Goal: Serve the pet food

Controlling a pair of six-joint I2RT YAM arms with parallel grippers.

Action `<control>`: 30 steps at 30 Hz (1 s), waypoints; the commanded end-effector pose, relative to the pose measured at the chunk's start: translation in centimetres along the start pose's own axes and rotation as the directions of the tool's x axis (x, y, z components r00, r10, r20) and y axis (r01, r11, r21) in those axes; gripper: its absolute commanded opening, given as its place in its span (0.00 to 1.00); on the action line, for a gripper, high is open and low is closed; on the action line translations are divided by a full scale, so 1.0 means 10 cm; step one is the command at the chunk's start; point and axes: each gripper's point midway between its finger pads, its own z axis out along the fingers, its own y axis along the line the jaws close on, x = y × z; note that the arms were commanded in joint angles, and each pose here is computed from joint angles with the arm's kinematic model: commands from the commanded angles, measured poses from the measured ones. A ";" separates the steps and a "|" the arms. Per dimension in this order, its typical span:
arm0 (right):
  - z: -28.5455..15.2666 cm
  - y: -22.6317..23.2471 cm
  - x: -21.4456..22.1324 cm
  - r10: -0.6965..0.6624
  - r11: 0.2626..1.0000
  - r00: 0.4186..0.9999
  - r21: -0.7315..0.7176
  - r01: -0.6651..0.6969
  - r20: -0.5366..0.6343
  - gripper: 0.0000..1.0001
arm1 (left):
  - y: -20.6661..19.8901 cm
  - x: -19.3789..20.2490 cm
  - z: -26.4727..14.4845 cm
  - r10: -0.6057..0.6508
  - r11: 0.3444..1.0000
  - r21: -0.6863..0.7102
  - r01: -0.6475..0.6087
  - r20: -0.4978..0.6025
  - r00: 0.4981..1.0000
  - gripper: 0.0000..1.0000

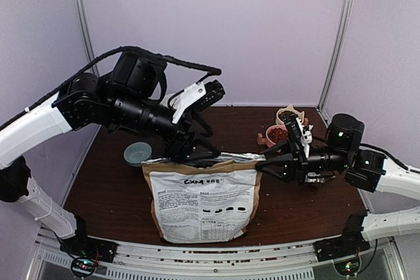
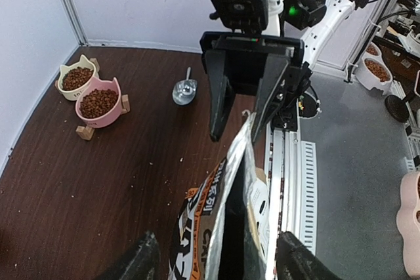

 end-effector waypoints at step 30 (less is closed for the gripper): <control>-0.07 0.14 -0.34 -0.051 0.998 0.992 -0.021 0.053 0.115 0.00 | -0.12 0.17 0.52 0.030 1.000 0.006 -0.029 -0.215 0.976 0.40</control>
